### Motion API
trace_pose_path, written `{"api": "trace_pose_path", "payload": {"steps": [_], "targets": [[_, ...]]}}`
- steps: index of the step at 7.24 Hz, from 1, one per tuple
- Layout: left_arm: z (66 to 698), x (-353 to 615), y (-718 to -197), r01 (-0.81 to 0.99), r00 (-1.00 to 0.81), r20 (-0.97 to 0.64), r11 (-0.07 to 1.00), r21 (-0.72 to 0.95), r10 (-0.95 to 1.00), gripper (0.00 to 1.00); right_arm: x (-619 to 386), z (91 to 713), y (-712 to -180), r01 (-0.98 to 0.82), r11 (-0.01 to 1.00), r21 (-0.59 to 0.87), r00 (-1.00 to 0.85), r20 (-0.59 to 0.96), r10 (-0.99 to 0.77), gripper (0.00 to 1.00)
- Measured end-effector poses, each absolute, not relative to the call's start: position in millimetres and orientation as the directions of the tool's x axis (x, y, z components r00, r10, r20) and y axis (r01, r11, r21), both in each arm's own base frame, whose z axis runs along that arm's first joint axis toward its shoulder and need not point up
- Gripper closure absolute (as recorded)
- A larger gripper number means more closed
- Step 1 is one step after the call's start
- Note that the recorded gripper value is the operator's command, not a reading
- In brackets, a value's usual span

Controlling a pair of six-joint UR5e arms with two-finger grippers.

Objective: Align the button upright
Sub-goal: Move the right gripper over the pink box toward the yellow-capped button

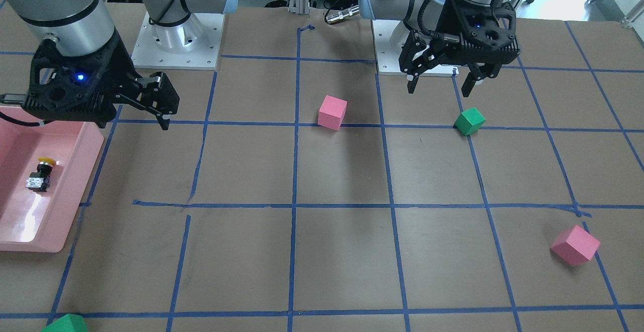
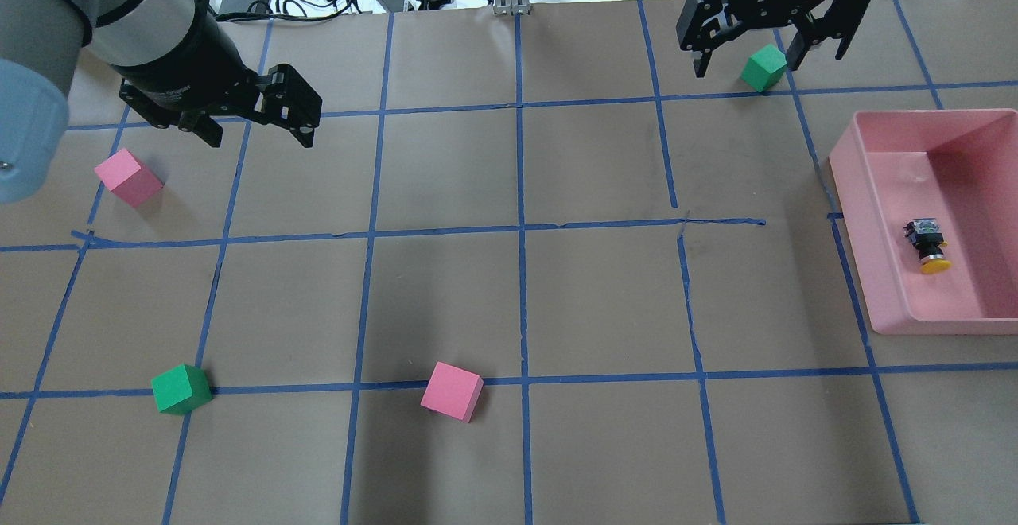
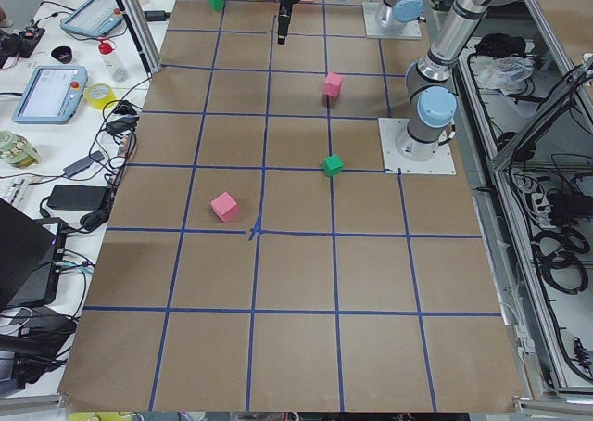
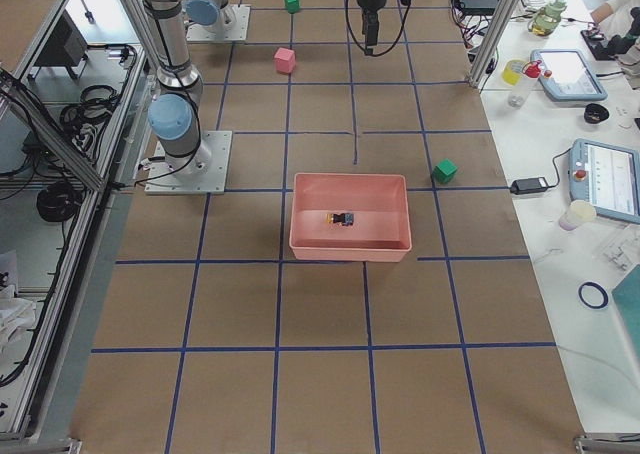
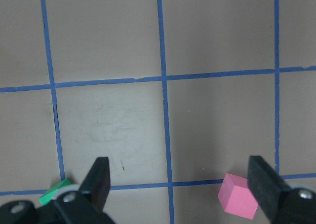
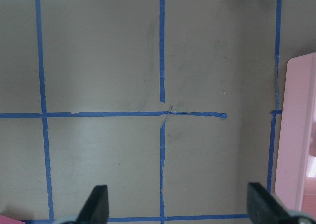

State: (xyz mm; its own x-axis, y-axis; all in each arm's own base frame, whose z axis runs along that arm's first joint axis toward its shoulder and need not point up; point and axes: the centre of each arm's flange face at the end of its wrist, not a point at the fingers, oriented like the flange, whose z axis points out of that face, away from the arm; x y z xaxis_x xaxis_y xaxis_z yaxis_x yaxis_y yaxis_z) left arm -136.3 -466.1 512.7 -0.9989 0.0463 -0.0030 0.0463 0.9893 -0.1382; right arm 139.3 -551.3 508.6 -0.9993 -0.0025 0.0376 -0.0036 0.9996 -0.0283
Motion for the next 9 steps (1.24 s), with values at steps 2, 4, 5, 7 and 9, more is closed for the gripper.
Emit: {"api": "trace_pose_path", "payload": {"steps": [2,4,5,7,9], "targets": [[513,-136,-466,0.046,-0.999,-0.003,0.989,-0.139,0.046,0.00,139,509,-551,-0.001,1.000,-0.028,-0.999,0.036,0.000,0.00],[513,-136,-466,0.046,-0.999,-0.003,0.989,-0.138,0.046,0.00,135,510,-553,0.003,0.999,-0.039,-0.999,0.032,0.005,0.00],[513,-136,-466,0.046,-0.999,-0.003,0.989,-0.138,0.046,0.00,126,512,-558,0.020,0.998,-0.059,-0.999,0.025,0.022,0.00],[513,-136,-466,0.046,-0.999,-0.003,0.989,-0.138,0.046,0.00,97,511,-567,0.045,0.996,-0.074,-0.999,0.021,0.046,0.00],[513,-136,-466,0.046,-0.999,-0.003,0.989,-0.138,0.046,0.00,61,501,-579,0.009,0.998,-0.066,-0.999,0.038,0.011,0.00]]}}
